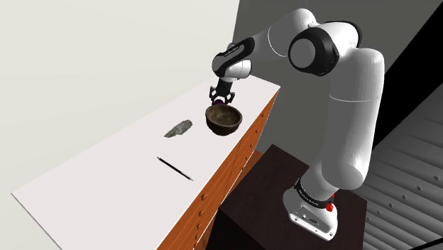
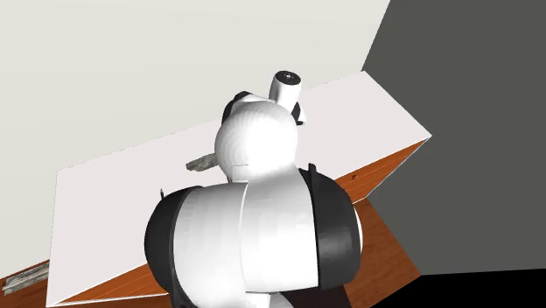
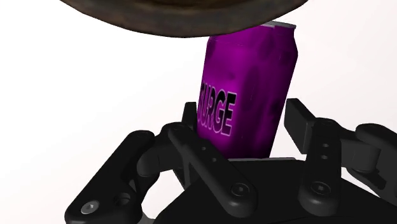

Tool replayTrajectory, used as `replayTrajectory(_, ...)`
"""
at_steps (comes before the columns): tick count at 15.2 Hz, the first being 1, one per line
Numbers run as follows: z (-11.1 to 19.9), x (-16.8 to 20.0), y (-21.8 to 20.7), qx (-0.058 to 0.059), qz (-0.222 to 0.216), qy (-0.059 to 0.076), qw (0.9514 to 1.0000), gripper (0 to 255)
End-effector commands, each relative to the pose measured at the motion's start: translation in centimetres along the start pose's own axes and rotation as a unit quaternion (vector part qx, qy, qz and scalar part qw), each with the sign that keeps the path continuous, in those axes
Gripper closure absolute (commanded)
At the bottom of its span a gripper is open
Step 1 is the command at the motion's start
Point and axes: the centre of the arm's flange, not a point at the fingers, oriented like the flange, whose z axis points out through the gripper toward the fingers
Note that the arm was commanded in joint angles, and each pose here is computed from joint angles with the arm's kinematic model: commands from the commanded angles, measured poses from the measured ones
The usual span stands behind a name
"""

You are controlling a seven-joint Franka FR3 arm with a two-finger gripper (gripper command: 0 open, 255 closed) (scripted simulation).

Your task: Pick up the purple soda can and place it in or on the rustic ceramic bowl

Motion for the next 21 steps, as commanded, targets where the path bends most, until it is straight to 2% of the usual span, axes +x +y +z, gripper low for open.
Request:
replayTrajectory(1, 1.8, -1.1, 1.2, -0.024, 0.003, -0.042, 0.9988, 255)
replayTrajectory(2, 2.2, -1.8, 1.1, -0.024, 0.002, -0.042, 0.9988, 255)
replayTrajectory(3, 1.6, -0.1, 0.9, -0.025, 0.003, -0.043, 0.9988, 255)
replayTrajectory(21, -7.9, -0.5, -0.2, -0.025, 0.003, -0.043, 0.9988, 255)
